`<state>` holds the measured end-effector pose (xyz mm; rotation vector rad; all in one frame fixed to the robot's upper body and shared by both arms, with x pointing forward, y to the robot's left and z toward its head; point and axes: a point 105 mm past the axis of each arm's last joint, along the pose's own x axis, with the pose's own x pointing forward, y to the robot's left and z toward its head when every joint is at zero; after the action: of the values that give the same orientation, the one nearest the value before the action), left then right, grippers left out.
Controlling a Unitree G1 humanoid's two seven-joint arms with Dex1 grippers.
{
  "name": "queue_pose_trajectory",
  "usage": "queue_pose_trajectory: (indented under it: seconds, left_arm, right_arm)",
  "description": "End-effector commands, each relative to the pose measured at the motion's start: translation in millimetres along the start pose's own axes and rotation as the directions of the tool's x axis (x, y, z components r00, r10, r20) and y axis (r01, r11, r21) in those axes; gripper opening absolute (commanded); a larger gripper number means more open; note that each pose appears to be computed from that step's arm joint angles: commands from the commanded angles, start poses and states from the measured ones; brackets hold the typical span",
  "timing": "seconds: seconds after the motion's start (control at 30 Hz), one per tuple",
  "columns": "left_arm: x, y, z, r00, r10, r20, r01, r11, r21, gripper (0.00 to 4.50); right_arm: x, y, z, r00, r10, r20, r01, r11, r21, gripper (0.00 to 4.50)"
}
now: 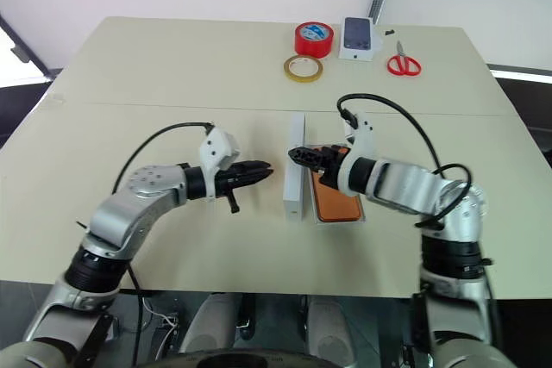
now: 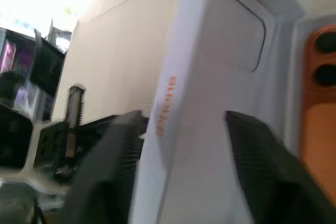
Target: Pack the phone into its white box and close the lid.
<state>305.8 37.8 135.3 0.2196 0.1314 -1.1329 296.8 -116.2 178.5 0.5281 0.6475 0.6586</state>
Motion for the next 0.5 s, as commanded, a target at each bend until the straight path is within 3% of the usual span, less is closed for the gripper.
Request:
queue_pose_trajectory:
  seconds: [0.03, 0.23, 0.27, 0.33, 0.5]
  left_arm:
    - [16, -4, 10, 1.0, -0.018, 0.014, 0.017, 0.998, 0.058, 0.58]
    - [41, -22, 11, 0.995, -0.098, -0.004, 0.098, 0.992, 0.081, 0.58]
    - [45, -23, 11, 0.995, -0.103, -0.005, 0.103, 0.992, 0.078, 0.58]
    - [51, -26, 14, 0.994, -0.112, 0.002, 0.112, 0.99, 0.083, 0.58]
    - [51, -17, 26, 0.997, -0.054, 0.062, 0.052, 0.998, 0.045, 0.58]
  right_arm:
    - [-19, 4, 14, 0.998, -0.031, -0.05, 0.023, 0.987, -0.156, 3.5]
    - [-44, -39, 38, 0.946, -0.324, -0.004, 0.291, 0.856, -0.428, 3.5]
    - [-46, -43, 40, 0.938, -0.347, 0.011, 0.31, 0.823, -0.475, 3.27]
    - [-47, -50, 44, 0.926, -0.377, 0.033, 0.332, 0.765, -0.552, 2.62]
    - [-47, -61, 48, 0.912, -0.405, 0.059, 0.323, 0.625, -0.711, 0.06]
